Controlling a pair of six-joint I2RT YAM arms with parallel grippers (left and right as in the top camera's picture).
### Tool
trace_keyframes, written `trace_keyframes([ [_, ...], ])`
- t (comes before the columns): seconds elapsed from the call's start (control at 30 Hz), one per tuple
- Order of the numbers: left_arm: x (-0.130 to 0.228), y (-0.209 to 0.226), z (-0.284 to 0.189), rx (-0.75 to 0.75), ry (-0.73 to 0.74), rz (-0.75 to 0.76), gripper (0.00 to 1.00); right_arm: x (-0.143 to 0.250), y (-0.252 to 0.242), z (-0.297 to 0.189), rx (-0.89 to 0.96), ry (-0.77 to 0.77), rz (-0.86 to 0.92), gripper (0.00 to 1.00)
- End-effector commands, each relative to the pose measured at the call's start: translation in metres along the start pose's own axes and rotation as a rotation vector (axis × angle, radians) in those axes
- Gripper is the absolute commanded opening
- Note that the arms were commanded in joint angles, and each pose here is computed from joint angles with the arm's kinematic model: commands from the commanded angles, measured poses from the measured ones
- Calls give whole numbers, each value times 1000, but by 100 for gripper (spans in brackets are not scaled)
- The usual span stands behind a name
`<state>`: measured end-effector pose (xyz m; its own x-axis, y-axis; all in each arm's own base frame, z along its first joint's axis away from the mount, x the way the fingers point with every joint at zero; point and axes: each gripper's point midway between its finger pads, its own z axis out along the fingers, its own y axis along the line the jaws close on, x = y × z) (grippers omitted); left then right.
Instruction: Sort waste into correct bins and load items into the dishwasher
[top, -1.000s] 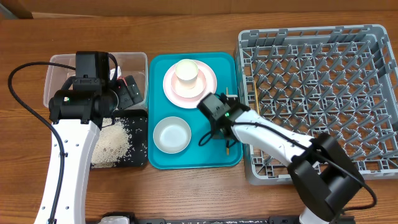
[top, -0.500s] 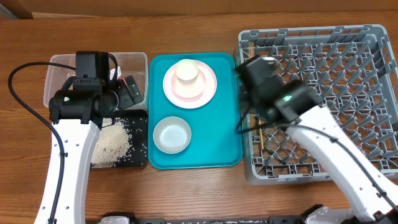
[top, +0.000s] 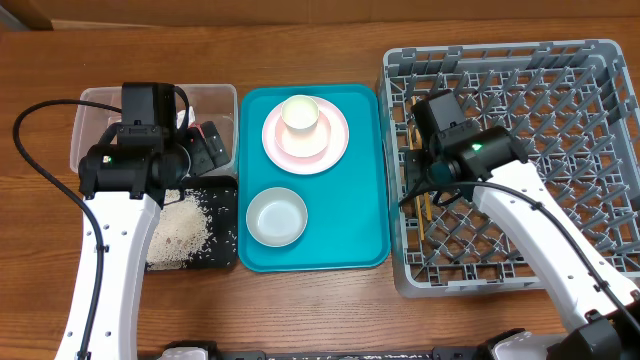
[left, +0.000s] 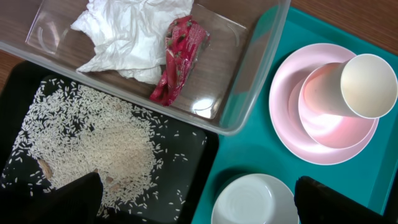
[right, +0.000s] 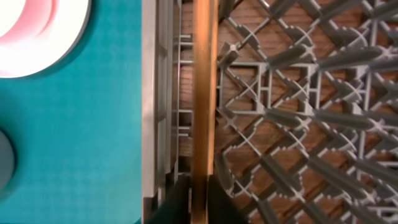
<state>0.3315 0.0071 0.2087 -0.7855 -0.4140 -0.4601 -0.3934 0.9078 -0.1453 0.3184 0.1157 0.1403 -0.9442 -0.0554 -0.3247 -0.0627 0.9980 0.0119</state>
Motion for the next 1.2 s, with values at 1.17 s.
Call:
trace_keyframes([
  [1.17,-5,0,-4,3,-17,-3,100,88,236,-60,-647,-12,-427,40],
])
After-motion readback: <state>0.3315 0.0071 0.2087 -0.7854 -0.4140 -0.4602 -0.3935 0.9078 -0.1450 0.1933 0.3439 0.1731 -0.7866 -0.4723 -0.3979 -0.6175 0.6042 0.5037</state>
